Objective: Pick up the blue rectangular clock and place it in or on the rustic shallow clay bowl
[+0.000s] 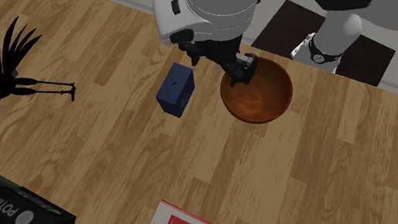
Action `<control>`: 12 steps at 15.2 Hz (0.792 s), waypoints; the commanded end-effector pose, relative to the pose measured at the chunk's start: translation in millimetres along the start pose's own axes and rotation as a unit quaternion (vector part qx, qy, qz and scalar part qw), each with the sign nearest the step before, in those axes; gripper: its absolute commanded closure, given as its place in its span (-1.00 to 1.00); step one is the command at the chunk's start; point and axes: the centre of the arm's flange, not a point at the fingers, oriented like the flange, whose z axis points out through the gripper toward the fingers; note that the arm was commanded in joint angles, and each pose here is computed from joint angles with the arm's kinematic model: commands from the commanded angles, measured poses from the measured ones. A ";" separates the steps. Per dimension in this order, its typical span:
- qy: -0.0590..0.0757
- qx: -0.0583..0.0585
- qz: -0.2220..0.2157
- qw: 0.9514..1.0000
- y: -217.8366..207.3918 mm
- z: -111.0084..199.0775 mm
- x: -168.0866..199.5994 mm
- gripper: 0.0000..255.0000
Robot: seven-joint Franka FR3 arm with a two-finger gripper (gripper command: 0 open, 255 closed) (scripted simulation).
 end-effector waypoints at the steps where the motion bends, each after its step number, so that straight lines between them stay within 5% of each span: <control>1: 0.001 0.006 0.002 1.000 21.8 6.8 14.5 -1.00; 6: 0.004 0.023 0.009 1.000 79.3 23.7 50.1 -1.00; 12: 0.004 0.024 0.010 1.000 82.1 51.3 52.8 -1.00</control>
